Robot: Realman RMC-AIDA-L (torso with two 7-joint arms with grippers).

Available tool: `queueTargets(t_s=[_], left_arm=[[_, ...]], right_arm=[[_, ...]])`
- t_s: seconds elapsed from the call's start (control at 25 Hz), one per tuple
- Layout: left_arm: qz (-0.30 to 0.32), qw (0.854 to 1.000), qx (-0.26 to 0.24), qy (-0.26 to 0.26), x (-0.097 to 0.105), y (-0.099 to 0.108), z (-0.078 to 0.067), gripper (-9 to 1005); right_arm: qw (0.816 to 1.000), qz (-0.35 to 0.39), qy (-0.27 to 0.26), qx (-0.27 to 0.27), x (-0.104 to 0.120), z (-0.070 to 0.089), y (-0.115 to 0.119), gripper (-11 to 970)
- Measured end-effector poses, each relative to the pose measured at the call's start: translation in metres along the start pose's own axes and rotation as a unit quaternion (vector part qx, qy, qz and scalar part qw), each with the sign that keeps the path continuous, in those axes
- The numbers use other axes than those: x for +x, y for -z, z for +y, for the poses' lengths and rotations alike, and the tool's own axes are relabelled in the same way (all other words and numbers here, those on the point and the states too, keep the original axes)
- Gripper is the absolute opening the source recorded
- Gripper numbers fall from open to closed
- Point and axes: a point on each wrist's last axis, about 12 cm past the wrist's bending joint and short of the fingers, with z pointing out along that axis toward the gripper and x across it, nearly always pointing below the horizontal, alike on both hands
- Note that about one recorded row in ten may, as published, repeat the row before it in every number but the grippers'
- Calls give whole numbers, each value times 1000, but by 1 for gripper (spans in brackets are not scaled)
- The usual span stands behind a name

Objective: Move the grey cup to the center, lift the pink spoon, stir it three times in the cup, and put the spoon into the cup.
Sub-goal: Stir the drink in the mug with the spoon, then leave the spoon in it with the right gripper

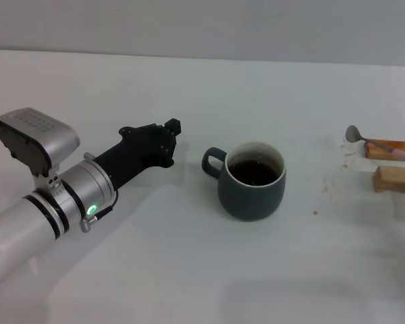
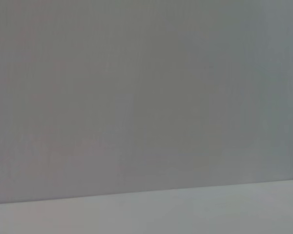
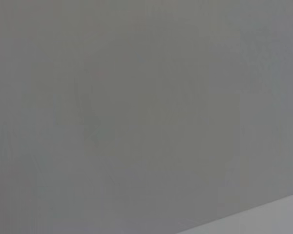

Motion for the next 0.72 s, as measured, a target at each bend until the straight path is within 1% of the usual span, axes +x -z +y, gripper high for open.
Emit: queueTargets(t_s=[0.2,0.28,0.4,0.6,0.72], left_arm=[[0,1000,-1,1,0,0,0,22],[0,1000,-1,1,0,0,0,22],[-1,1000,0,2,0,0,0,22],[-1,1000,0,5,1,1,-1,23],[-1,1000,-1,6,2,2,-1,23]], right_arm=[[1000,3,4,-16,-2,2,-3,101],[999,8,-1,-36,-5,2,-7,101],[997,10,-13,-78,-18,1,-11,101],[987,13,-22,-156,-50,-3,-12,101],[981,22,-22,-193,-82,-9,-13,101]])
